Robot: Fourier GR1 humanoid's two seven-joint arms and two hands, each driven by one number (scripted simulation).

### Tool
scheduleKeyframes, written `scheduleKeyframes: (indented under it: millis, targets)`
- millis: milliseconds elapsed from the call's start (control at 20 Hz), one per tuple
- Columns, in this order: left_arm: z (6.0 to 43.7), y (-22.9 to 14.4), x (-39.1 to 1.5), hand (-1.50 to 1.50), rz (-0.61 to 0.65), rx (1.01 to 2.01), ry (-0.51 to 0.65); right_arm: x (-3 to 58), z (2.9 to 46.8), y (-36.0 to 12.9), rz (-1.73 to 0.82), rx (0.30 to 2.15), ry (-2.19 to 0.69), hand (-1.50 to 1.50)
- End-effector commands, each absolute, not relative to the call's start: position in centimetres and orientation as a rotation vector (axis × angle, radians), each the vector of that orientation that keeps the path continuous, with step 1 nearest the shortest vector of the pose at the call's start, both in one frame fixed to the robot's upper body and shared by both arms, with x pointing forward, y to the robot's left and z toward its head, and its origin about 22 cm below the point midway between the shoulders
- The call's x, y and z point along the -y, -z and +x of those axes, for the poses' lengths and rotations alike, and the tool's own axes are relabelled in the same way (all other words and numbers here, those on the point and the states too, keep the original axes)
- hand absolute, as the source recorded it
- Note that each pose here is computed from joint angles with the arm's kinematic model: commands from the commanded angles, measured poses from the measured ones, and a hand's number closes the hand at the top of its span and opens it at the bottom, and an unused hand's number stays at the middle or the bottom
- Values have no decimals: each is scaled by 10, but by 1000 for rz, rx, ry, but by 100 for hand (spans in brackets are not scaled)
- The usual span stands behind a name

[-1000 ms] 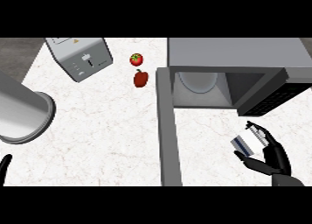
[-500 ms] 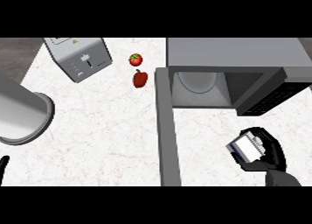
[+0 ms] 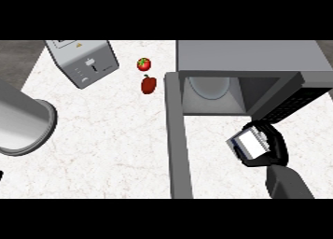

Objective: Pick up the milk, place it into the microwave and close the microwave

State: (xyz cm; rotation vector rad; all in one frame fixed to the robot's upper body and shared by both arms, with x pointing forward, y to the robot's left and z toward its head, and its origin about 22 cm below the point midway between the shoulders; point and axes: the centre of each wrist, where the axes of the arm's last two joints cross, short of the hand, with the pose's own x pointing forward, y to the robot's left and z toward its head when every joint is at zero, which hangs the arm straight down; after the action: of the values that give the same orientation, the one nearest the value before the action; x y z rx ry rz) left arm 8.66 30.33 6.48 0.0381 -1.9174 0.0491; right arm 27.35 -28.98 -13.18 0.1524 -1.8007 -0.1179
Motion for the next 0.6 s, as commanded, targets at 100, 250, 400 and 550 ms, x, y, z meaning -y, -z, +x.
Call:
scheduleKeyframes:
  millis: [100,250,400,550]
  targets:
    - [69,-59,-315,-150,63,1909,-72,284,267,118,311,1859,38,150]
    - [76,-66,-304,-150,70,1905,-71,261,265,96,315,1854,-15,150]
    - [78,-72,-300,-150,50,1898,-64,231,249,83,300,1852,-28,150]
    - [83,-67,-306,-150,35,1920,-63,212,250,54,300,1859,-4,150]
